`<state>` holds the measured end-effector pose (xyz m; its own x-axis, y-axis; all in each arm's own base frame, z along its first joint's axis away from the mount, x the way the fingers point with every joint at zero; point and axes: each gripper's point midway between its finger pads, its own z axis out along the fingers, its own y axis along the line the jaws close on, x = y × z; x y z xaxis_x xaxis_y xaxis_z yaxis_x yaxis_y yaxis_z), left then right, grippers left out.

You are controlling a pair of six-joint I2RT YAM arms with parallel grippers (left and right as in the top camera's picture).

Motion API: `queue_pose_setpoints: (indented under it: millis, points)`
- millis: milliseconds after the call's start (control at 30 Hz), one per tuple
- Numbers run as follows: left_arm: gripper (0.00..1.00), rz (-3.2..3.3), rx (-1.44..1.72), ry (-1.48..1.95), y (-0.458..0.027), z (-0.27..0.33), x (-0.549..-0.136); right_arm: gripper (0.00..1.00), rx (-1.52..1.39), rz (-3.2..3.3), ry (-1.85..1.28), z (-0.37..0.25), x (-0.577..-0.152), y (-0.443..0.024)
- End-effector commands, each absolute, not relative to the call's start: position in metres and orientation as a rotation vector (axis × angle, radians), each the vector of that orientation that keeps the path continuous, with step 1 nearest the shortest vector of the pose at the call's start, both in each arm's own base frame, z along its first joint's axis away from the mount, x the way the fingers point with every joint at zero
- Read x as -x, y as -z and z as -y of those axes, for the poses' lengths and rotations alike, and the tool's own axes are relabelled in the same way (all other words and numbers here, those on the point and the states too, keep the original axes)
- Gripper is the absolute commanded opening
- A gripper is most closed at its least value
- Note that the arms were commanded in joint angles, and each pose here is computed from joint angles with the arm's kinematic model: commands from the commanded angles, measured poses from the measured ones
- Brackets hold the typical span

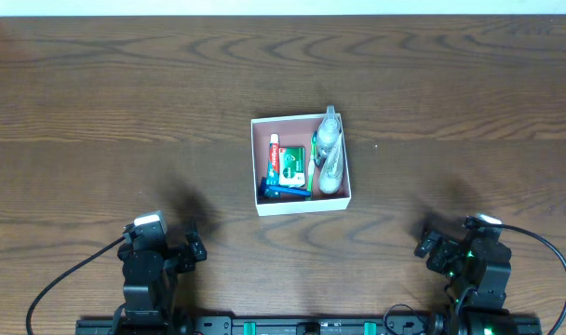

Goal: Pack container

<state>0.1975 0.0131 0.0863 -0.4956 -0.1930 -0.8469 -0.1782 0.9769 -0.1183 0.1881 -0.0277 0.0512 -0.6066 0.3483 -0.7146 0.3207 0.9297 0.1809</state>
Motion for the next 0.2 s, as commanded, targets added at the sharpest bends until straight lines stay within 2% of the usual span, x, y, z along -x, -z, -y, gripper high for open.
queue_pose_setpoints:
  millis: [0,167]
  points:
    - [0.98,-2.105,0.255,0.016,-0.0823,-0.0126,-0.1976,0.99,-0.489,-2.259,-0.053,0.0277,-0.188,-0.05]
    - [0.98,-2.105,0.255,0.016,-0.0823,-0.0126,-0.1976,0.99,-0.488,-2.259,-0.053,0.0277,-0.188,-0.0501]
